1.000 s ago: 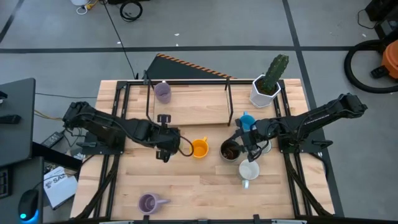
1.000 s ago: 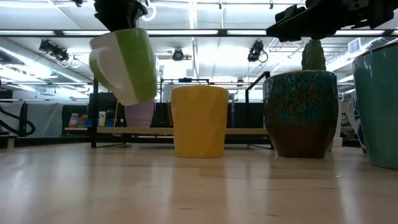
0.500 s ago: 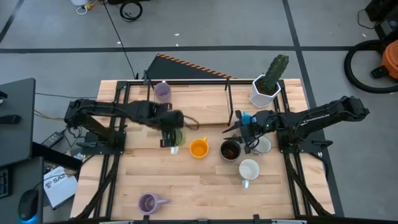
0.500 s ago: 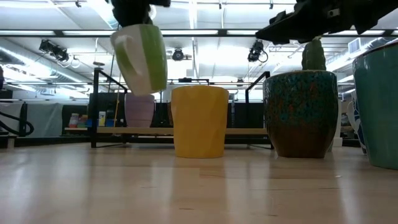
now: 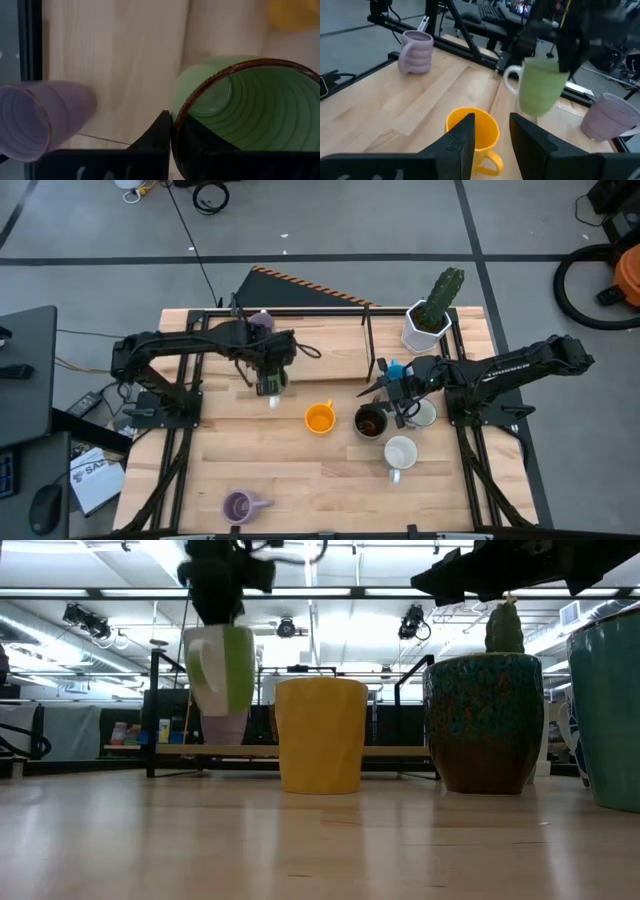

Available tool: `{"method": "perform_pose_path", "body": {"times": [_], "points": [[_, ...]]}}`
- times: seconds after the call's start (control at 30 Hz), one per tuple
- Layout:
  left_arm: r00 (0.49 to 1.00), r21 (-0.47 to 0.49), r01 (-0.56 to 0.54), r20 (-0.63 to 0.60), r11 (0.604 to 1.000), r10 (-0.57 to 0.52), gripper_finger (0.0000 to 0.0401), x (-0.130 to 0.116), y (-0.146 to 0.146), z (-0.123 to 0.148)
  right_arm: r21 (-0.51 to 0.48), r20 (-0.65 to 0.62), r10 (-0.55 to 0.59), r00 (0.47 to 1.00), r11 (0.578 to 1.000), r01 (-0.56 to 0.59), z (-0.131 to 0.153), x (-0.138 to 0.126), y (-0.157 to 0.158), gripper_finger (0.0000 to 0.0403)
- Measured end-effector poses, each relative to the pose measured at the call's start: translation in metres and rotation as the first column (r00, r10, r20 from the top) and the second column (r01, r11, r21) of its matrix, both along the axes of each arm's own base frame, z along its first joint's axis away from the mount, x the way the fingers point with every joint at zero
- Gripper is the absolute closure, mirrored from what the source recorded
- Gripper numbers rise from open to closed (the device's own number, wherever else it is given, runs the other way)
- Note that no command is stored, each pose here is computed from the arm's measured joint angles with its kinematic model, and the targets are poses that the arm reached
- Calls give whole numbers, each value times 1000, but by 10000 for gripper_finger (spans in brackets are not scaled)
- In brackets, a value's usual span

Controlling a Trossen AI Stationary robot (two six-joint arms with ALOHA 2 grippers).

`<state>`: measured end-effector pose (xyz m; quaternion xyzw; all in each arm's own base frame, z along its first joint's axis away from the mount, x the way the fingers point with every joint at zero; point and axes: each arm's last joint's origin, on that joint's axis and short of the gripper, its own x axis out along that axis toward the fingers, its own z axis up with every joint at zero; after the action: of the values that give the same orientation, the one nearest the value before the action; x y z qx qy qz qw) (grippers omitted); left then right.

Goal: Place coffee mugs
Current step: Put the green mug on the shelf

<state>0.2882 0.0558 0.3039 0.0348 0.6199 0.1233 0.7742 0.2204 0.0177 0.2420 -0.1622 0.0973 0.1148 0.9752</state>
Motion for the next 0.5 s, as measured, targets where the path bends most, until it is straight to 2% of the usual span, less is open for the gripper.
{"method": "perform_pose_path", "body": {"times": [0.3,0.5], "points": [[996,13,17,-83,1000,-16,376,-8,44,-8,8,6,26,1000,1000,-26,1,0,1,276],[995,-29,40,-89,999,-42,376,-16,67,-9,9,8,26,1000,1000,-26,-2,0,1,276]]}}
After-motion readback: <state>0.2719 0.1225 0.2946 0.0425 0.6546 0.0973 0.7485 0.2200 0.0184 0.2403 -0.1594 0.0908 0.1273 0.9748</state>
